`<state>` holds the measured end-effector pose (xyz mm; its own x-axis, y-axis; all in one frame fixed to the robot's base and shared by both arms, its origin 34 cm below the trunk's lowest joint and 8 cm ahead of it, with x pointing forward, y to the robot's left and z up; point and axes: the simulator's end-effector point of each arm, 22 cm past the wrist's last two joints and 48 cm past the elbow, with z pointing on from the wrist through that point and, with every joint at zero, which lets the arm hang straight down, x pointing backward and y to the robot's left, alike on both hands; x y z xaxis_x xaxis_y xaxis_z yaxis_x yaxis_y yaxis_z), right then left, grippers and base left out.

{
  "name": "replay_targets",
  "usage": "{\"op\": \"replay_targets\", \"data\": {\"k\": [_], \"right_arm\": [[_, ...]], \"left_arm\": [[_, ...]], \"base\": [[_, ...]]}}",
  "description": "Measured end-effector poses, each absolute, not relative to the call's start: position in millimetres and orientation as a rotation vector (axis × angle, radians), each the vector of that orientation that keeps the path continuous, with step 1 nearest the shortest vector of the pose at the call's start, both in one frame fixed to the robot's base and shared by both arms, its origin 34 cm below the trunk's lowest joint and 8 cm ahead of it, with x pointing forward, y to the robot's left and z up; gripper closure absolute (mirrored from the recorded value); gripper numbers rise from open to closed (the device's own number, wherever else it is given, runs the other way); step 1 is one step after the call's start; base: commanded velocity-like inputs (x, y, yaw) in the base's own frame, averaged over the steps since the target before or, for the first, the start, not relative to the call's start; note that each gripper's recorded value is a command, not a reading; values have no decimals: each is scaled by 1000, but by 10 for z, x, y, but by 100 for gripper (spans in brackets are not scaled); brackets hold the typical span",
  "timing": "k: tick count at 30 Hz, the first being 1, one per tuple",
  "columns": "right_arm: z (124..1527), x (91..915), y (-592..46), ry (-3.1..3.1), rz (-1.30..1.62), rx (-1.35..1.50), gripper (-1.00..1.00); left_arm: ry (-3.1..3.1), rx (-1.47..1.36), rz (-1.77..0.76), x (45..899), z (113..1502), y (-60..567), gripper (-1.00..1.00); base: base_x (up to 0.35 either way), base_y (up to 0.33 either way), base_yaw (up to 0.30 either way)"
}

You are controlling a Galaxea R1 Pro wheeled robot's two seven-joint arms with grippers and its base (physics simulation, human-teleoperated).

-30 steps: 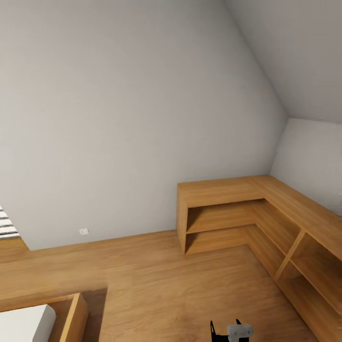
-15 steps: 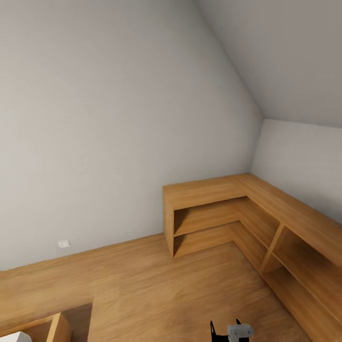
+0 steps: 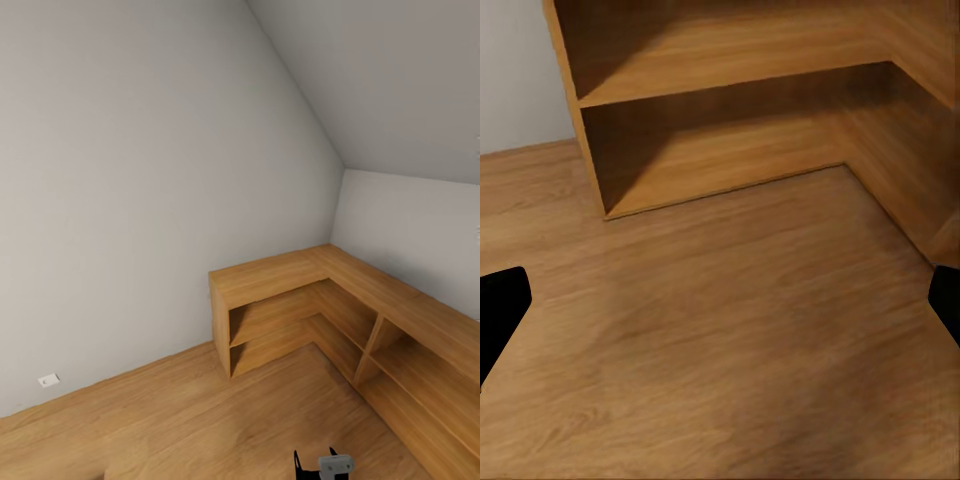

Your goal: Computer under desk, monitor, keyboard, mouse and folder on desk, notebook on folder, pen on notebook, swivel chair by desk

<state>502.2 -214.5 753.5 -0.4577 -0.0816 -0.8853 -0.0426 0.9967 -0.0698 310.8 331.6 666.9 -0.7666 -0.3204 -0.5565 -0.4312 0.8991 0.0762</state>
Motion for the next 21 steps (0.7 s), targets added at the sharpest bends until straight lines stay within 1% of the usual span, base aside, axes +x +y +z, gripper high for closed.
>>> {"op": "replay_targets", "data": {"k": [12, 21], "right_arm": [[7562, 5042, -2080, 2039, -15, -105, -100], [7591, 5056, -2080, 2032, -15, -105, -100]], "left_arm": [[2501, -542, 267, 3141, 6687, 3318, -100], [2494, -542, 265, 3160, 6702, 3320, -100]], "base": [[59, 8, -267], [298, 0, -268]]}}
